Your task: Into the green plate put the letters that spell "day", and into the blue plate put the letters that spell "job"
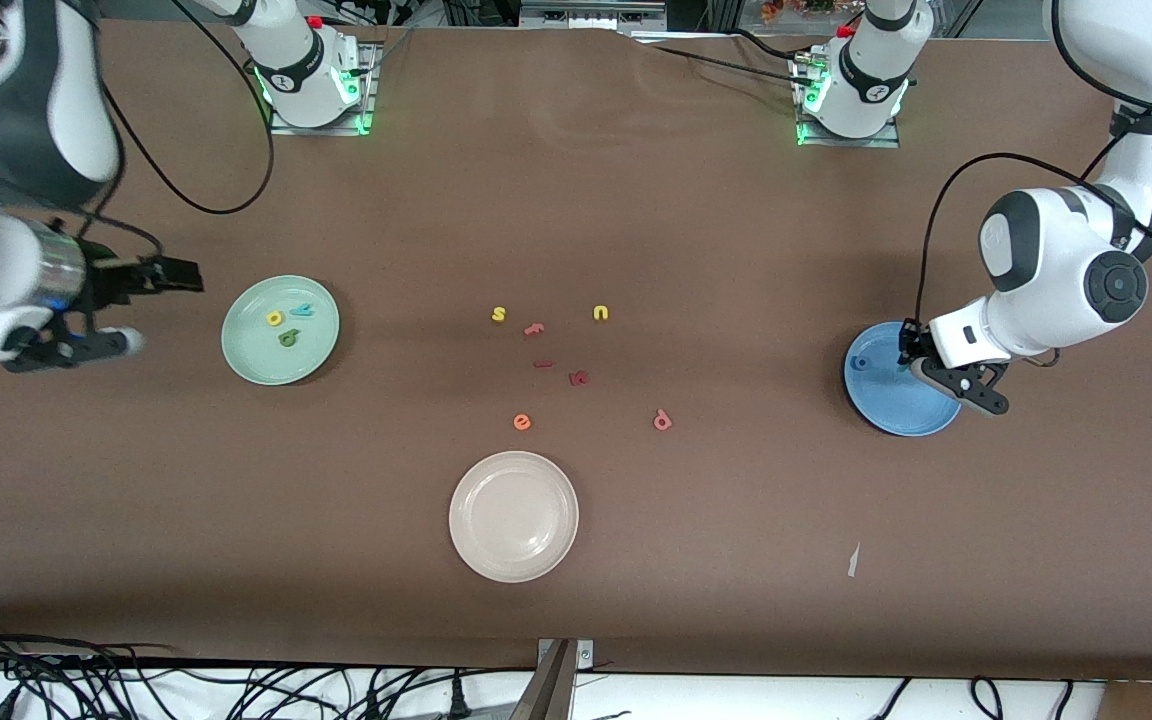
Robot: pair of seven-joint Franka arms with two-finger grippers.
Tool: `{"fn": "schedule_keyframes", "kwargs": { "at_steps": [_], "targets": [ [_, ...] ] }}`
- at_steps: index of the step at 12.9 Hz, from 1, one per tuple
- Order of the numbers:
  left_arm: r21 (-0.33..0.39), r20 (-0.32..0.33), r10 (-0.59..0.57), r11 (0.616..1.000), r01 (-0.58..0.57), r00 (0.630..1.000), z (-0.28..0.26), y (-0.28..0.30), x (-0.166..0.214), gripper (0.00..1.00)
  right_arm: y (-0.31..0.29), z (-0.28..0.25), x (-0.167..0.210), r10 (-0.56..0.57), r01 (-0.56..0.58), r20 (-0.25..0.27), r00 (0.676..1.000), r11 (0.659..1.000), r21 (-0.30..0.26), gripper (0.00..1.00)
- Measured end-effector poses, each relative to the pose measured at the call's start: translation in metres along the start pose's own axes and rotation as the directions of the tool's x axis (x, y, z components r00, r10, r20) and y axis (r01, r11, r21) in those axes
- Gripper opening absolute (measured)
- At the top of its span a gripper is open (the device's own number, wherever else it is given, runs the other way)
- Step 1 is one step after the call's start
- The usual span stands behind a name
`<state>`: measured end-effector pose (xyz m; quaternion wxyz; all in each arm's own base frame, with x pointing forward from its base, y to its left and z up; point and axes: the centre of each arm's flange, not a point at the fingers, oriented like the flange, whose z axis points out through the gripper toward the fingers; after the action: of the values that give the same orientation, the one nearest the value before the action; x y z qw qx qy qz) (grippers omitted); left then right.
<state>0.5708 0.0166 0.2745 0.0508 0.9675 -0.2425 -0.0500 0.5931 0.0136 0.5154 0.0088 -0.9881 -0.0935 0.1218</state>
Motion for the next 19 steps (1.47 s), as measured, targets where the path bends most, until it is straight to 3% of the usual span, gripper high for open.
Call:
{"fn": "schedule_keyframes", "kwargs": {
  "at_steps": [4, 6, 8, 11, 16, 19],
  "targets": [
    [0.003, 0.003, 0.027, 1.000, -0.027, 1.000, 0.002, 0.011, 0.005, 0.59, 0.006, -0.066, -0.056, 0.042, -0.053, -0.172, 0.984, 0.997, -0.059, 1.00],
    [-0.014, -0.017, 0.027, 1.000, -0.028, 0.999, 0.002, 0.030, 0.017, 0.82, 0.024, -0.090, -0.085, 0.104, -0.118, -0.240, 0.965, 0.992, -0.044, 1.00],
    [-0.079, -0.095, -0.012, 0.997, 0.005, 0.995, 0.003, 0.069, 0.042, 0.83, 0.050, -0.093, -0.101, 0.186, -0.190, -0.251, 0.950, 0.982, 0.009, 1.00],
    [-0.113, -0.175, -0.011, 0.994, -0.009, 0.984, 0.009, 0.133, 0.087, 0.83, 0.035, -0.079, -0.089, 0.237, -0.242, -0.232, 0.944, 0.970, 0.005, 1.00],
    [-0.160, -0.176, -0.113, 0.983, 0.085, 0.978, 0.029, 0.238, 0.154, 0.82, 0.009, -0.077, -0.075, 0.219, -0.228, -0.249, 0.943, 0.974, -0.007, 1.00],
    [-0.139, -0.201, -0.183, 0.978, 0.157, 0.962, 0.044, 0.267, 0.174, 0.80, 0.018, -0.080, -0.077, 0.194, -0.204, -0.256, 0.947, 0.979, -0.012, 1.00]
  ]
}}
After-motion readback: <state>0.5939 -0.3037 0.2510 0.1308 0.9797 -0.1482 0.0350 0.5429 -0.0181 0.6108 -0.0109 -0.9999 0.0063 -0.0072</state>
